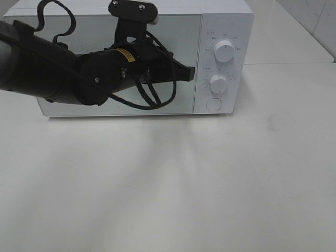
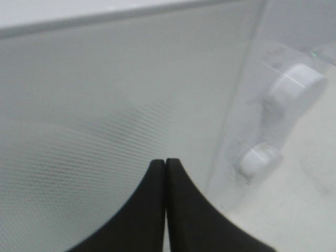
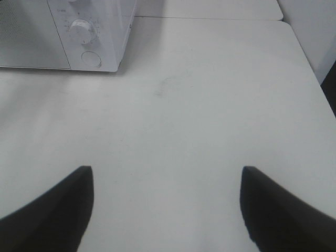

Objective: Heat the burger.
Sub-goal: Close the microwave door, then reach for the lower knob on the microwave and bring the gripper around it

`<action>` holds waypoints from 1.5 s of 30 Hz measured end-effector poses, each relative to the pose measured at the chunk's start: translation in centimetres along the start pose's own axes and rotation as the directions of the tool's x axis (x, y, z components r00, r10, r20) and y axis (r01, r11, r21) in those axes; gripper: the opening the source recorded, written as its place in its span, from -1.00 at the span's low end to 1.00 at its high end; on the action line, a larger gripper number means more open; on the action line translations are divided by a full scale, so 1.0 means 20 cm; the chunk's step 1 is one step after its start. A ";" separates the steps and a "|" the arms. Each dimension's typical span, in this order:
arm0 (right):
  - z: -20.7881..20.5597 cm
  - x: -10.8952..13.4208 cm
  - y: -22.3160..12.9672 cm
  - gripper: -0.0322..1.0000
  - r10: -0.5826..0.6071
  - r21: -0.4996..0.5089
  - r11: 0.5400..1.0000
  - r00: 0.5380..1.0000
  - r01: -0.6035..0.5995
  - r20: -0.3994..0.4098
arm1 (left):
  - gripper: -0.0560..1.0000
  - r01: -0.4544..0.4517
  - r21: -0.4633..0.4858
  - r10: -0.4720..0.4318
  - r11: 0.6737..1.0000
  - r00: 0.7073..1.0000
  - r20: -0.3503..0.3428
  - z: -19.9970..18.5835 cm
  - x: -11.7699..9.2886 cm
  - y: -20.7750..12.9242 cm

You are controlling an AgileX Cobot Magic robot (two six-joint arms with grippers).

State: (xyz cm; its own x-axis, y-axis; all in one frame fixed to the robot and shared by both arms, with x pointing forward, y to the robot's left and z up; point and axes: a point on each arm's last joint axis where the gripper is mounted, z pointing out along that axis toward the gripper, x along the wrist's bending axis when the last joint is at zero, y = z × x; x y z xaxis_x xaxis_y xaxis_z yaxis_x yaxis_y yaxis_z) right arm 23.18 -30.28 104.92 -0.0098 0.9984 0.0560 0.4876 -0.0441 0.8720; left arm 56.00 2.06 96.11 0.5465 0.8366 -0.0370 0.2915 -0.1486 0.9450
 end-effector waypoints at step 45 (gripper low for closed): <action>0.00 0.00 0.00 0.52 0.000 0.000 1.000 1.000 0.000 0.000 | 0.95 0.312 0.809 -0.268 0.499 0.943 -0.198 -1.03 0.69 0.18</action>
State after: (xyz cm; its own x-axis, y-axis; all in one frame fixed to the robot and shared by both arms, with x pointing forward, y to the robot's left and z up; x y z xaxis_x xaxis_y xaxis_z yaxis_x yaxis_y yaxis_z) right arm 23.18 -30.28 104.92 -0.0098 0.9984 0.0560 0.4876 -0.0441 0.8720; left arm 48.46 23.83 105.71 0.2817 0.9331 -0.2237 0.9506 -0.2398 0.1969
